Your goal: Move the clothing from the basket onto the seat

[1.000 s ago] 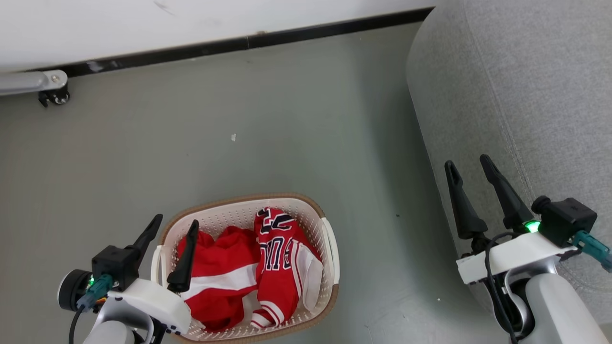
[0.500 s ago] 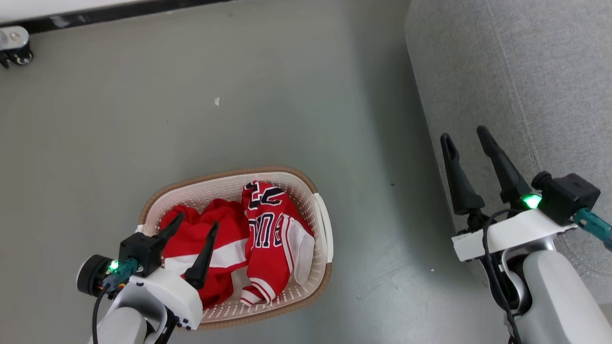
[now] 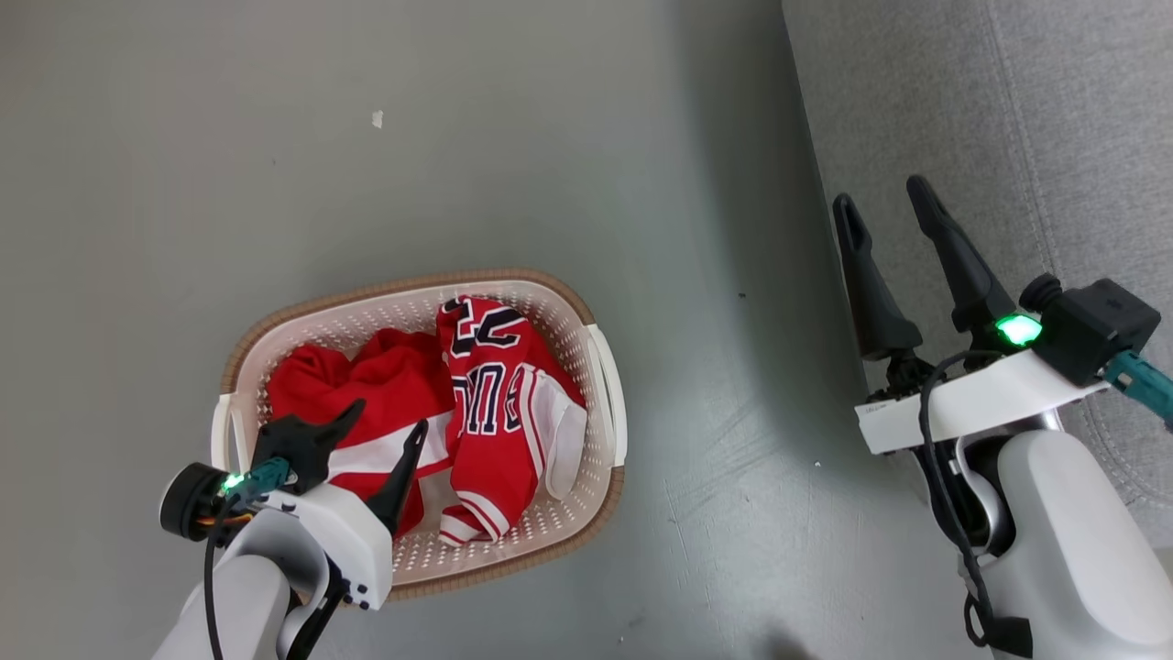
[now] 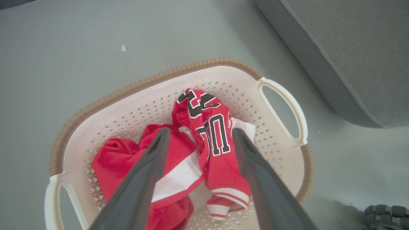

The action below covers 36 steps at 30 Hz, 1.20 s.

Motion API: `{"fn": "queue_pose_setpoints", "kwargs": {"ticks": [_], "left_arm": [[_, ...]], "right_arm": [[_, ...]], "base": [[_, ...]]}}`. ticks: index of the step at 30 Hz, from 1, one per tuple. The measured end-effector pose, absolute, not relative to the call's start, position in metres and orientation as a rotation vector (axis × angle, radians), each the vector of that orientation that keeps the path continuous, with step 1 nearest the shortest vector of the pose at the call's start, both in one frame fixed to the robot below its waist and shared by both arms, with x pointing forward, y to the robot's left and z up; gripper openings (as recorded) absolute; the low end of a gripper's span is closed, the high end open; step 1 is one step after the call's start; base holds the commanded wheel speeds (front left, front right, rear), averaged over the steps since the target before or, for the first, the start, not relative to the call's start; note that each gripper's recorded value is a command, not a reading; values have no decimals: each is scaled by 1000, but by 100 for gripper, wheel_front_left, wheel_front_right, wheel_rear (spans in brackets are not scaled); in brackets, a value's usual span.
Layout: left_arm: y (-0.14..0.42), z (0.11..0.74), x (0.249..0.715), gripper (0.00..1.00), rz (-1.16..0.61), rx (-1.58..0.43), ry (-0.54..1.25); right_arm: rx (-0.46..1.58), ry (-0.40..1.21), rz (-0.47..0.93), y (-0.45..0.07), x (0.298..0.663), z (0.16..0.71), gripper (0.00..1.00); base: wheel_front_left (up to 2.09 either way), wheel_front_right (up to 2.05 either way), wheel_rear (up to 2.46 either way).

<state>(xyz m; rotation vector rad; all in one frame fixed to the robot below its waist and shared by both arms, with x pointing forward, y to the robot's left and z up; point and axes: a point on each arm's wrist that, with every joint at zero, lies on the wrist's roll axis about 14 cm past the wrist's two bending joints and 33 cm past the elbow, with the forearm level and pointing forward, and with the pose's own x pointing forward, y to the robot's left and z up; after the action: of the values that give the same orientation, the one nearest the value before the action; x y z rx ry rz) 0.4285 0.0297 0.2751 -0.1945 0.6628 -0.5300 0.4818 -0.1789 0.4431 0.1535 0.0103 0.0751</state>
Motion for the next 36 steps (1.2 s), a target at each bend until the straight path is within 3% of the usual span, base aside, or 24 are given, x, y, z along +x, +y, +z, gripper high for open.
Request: {"fn": "queue_pose_setpoints", "kwargs": {"ticks": [36], "left_arm": [[-37, 171, 416, 100, -752, -189, 935]], "right_arm": [[179, 80, 70, -185, 523, 382, 100]], "base": [[0, 0, 0]]}}
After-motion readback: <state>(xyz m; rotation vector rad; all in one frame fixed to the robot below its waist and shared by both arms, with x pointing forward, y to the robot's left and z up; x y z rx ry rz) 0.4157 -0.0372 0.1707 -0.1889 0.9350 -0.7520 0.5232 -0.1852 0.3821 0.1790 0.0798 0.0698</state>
